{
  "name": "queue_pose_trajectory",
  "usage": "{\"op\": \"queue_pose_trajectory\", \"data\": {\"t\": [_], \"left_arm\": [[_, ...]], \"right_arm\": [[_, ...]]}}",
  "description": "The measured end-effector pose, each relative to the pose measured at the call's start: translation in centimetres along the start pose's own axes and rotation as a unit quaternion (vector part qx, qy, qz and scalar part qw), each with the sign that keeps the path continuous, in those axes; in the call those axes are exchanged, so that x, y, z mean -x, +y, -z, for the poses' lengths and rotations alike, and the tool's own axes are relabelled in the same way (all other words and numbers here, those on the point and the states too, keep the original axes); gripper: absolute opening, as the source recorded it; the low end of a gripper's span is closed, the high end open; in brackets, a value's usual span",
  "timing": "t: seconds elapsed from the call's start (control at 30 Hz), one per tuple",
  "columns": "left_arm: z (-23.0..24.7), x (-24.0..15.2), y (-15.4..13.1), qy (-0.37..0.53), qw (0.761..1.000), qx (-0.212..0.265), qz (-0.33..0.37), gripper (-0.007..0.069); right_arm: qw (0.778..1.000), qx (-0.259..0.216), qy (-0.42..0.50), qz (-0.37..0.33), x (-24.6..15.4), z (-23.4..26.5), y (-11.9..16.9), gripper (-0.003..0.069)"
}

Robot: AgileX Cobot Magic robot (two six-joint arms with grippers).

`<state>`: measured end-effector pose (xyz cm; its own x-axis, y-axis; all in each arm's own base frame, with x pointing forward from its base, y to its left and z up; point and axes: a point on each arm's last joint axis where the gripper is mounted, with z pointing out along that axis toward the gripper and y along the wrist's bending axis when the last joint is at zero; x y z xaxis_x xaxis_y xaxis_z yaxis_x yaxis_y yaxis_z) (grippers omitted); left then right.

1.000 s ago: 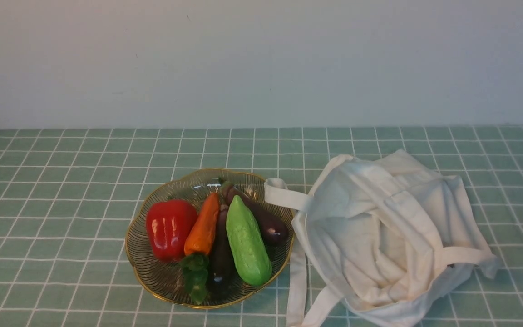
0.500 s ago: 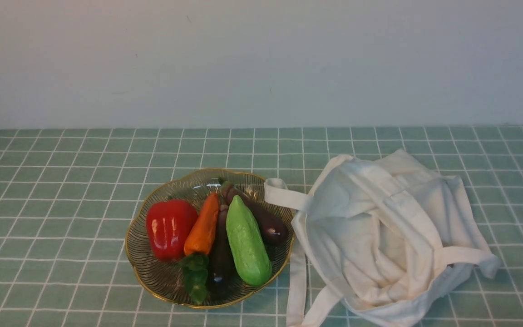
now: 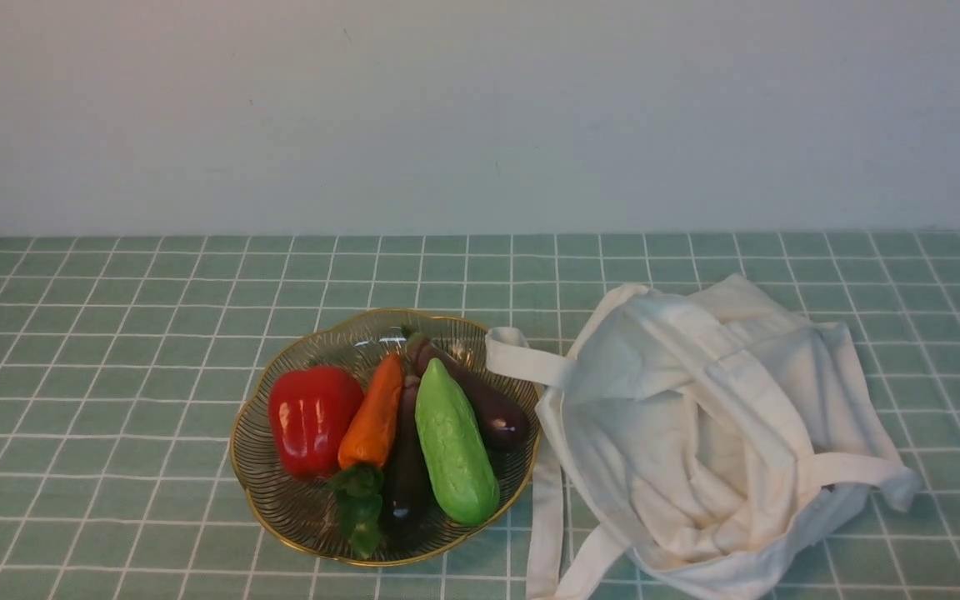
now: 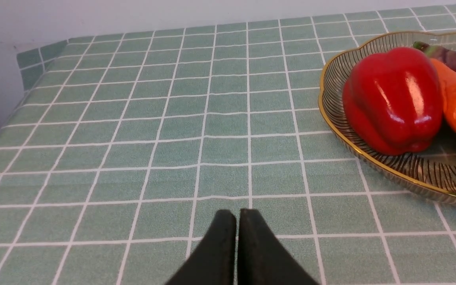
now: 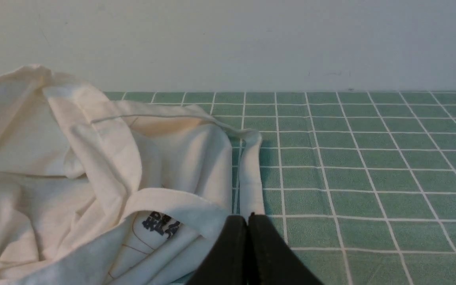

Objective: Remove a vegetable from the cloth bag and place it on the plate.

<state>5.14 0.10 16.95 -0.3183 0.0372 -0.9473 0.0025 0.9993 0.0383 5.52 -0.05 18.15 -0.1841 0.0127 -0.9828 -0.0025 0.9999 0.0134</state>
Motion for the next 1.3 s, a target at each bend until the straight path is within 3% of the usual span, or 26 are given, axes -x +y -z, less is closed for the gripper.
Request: {"op": "queue_pose_trajectory", "data": {"t": [0.3, 1.3], "left_arm": [[0.00, 0.00, 0.00, 0.000, 1.000, 0.000, 0.000, -0.0005], [0.00, 0.00, 0.00, 0.000, 1.000, 0.000, 0.000, -0.0005]], "right_arm": [[1.000, 0.020, 0.001, 0.004, -0.01, 0.00, 0.23, -0.0015], [1.000, 0.020, 0.001, 0.004, -0.01, 0.00, 0.23, -0.0015]]}}
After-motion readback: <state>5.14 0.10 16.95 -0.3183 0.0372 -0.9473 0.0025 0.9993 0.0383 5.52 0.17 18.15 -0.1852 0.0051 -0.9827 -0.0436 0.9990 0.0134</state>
